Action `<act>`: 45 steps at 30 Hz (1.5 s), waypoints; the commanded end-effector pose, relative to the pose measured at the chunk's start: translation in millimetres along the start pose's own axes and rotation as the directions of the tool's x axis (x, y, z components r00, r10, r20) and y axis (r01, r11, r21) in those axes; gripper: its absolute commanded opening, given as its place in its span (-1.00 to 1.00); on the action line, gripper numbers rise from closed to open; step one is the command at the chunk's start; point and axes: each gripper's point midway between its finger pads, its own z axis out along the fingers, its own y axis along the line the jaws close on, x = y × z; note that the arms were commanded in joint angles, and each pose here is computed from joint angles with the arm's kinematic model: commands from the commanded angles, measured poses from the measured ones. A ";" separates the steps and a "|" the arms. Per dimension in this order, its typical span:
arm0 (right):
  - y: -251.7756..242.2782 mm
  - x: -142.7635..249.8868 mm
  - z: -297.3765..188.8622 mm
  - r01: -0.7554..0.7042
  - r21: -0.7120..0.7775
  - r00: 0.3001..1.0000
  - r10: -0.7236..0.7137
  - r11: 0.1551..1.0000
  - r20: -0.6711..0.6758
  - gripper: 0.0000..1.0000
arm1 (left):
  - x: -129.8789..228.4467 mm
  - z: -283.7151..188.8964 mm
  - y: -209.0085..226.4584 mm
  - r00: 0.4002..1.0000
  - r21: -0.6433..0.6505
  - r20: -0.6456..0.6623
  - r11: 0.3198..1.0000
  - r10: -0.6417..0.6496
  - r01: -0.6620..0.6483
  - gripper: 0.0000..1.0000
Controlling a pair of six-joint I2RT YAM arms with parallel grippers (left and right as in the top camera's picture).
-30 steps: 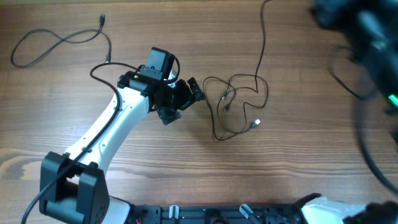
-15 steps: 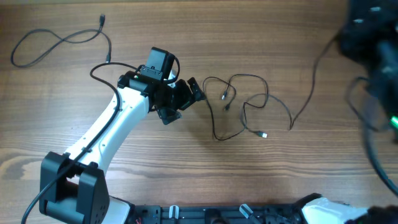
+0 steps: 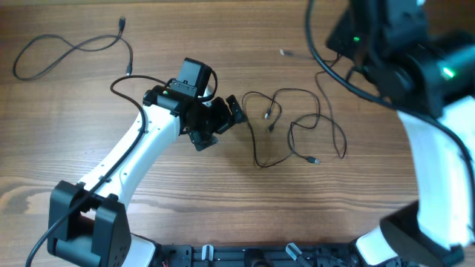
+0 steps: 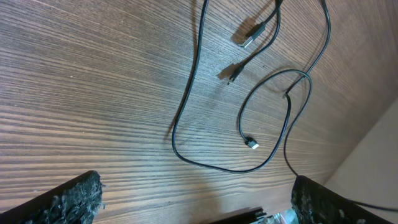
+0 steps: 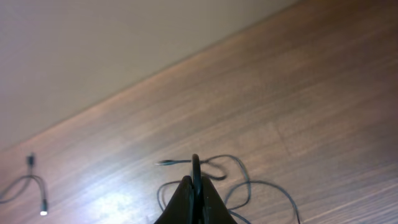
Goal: Untangle cables
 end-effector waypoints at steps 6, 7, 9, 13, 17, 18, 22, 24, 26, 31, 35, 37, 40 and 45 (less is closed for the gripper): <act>16.3 21.6 46.7 0.031 0.042 0.995 -0.026 0.999 -0.096 -0.91 | -0.4 4.0 2.4 1.000 -0.016 -0.002 1.000 0.000 0.000 1.00; 17.8 23.5 49.4 0.034 0.038 0.994 -0.030 0.999 -0.107 -0.91 | -0.4 4.0 2.4 1.000 -0.016 -0.002 1.000 0.000 0.000 1.00; 20.5 25.5 51.4 0.024 0.013 0.991 -0.022 1.000 -0.132 -0.91 | -0.4 4.0 2.4 1.000 -0.016 -0.002 1.000 0.000 0.000 1.00; 28.7 30.4 53.1 -0.015 -0.063 0.980 0.002 0.998 -0.199 -0.91 | -0.4 4.0 2.4 1.000 -0.016 -0.002 1.000 0.000 0.000 1.00; 37.3 32.1 54.0 -0.021 -0.169 0.964 -0.025 0.985 -0.265 -0.91 | -0.3 3.9 2.3 1.000 -0.015 -0.002 1.000 0.001 -0.001 1.00; 35.5 30.5 55.1 -0.032 -0.171 0.963 -0.016 0.985 -0.270 -0.91 | -0.4 4.0 2.4 1.000 -0.015 -0.002 1.000 0.000 0.000 1.00; 20.2 19.7 61.7 -0.063 -0.141 0.964 0.024 0.988 -0.263 -0.92 | -0.4 4.0 2.4 1.000 -0.015 -0.002 1.000 0.000 0.000 1.00; 13.0 16.1 64.2 -0.070 -0.126 0.965 0.035 0.990 -0.261 -0.85 | -0.4 4.0 2.4 1.000 -0.015 -0.002 1.000 0.000 0.000 1.00; 7.1 13.3 66.1 -0.044 -0.122 0.967 0.011 0.992 -0.256 -0.67 | -0.4 4.0 2.4 1.000 -0.015 -0.002 1.000 0.000 0.000 1.00; 0.5 14.8 66.7 -0.014 -0.112 0.964 -0.016 0.994 -0.265 -0.49 | -0.8 4.0 1.8 1.000 -0.013 -0.001 1.000 0.001 -0.001 1.00; -1.1 17.4 66.2 -0.012 -0.106 0.961 -0.018 0.994 -0.276 -0.07 | -0.7 3.9 1.7 1.000 -0.013 -0.001 1.000 0.001 -0.001 1.00; -0.7 18.3 65.9 -0.009 -0.110 0.960 -0.022 0.994 -0.280 0.13 | -0.7 4.0 1.9 1.000 -0.013 -0.001 1.000 0.001 -0.001 1.00; 0.7 20.1 65.2 0.024 -0.129 0.957 -0.060 0.991 -0.285 0.67 | -0.9 4.0 1.8 1.000 -0.013 0.000 1.000 0.001 -0.001 1.00; -3.5 21.2 65.3 0.090 -0.128 0.952 -0.123 0.988 -0.280 1.00 | -1.0 3.9 1.6 1.000 -0.012 0.000 1.000 0.002 -0.002 1.00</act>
